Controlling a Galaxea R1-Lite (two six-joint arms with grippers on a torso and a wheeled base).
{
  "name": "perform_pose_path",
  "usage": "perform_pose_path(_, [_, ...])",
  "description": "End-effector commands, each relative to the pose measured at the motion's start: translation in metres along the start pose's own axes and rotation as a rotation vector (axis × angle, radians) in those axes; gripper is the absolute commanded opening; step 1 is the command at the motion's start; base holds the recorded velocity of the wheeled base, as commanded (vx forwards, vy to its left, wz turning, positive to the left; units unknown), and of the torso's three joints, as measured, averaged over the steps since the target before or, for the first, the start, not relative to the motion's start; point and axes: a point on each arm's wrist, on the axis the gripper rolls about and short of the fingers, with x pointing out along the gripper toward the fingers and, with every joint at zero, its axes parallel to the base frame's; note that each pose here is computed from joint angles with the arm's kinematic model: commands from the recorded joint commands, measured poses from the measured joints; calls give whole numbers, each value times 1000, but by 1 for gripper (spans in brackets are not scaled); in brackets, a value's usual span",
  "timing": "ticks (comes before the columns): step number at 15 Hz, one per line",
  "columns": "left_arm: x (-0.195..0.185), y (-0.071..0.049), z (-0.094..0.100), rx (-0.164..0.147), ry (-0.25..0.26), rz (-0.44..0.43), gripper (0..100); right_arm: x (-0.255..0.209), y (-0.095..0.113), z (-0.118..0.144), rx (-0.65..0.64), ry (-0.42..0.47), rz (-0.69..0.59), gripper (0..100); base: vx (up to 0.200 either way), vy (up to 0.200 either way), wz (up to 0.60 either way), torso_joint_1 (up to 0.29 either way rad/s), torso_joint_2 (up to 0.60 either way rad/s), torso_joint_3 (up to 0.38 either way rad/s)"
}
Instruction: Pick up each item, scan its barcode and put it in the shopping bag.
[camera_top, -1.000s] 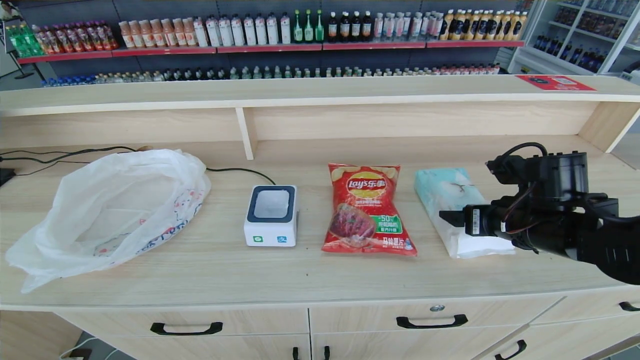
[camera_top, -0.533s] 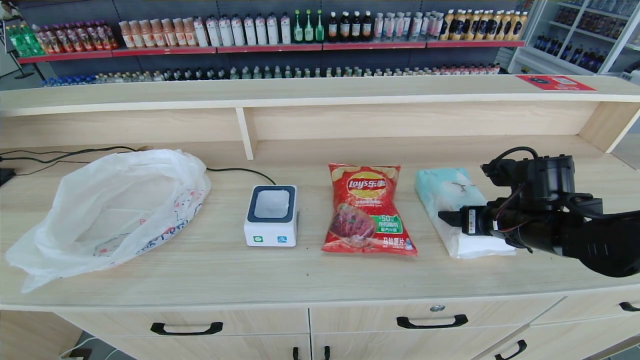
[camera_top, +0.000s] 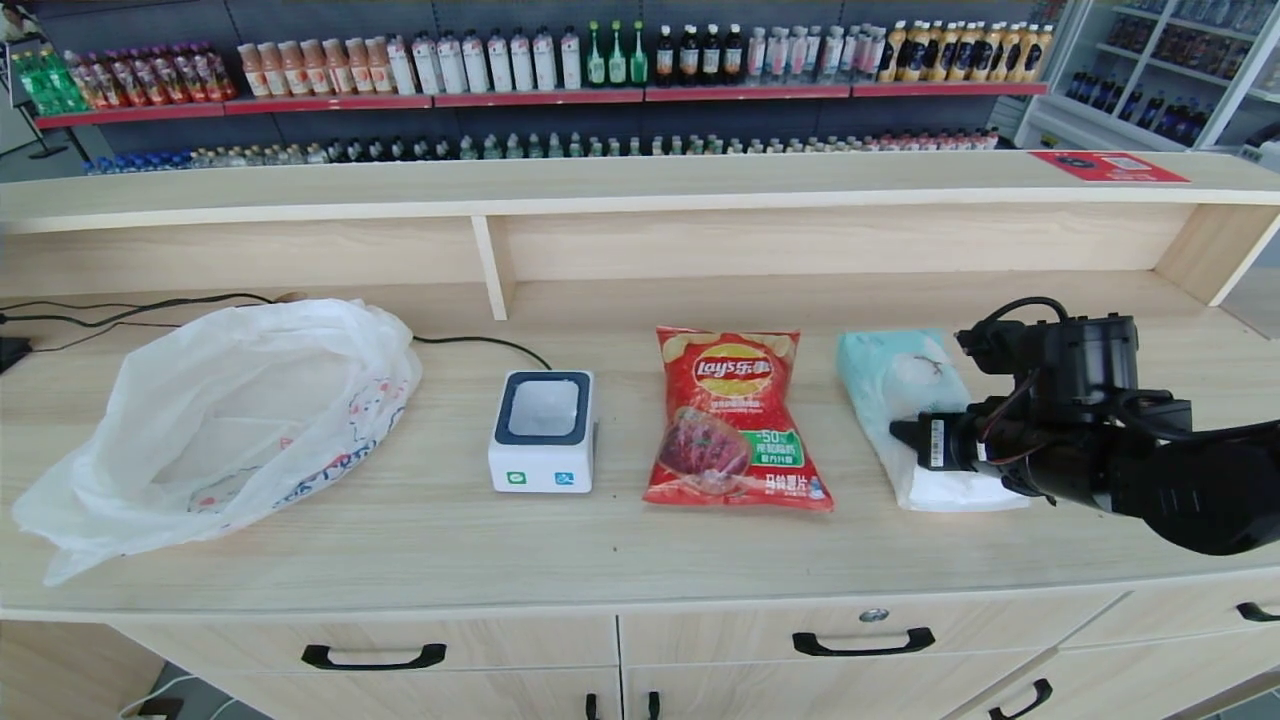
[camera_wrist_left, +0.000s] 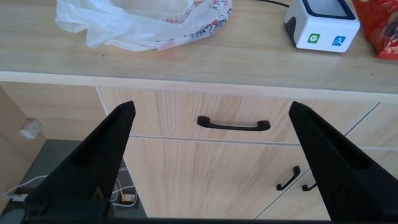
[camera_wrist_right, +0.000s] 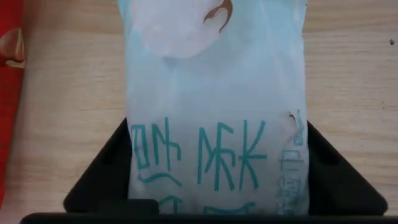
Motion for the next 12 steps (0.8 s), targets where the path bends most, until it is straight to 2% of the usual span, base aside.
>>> perform_pose_path(1, [0, 0, 0, -1, 0, 0, 100, 4, 1, -3, 0, 11, -1, 0, 0, 0, 0, 0, 0, 0])
perform_pose_path(4, [0, 0, 0, -1, 0, 0, 100, 5, 1, -1, 3, -7, 2, 0, 0, 0, 0, 0, 0, 0])
perform_pose_path(8, [0, 0, 0, -1, 0, 0, 100, 6, 6, 29, 19, -150, 17, 0, 0, 0, 0, 0, 0, 0])
perform_pose_path(12, [0, 0, 0, -1, 0, 1, 100, -2, 6, 40, 32, -250, 24, 0, 0, 0, 0, 0, 0, 0])
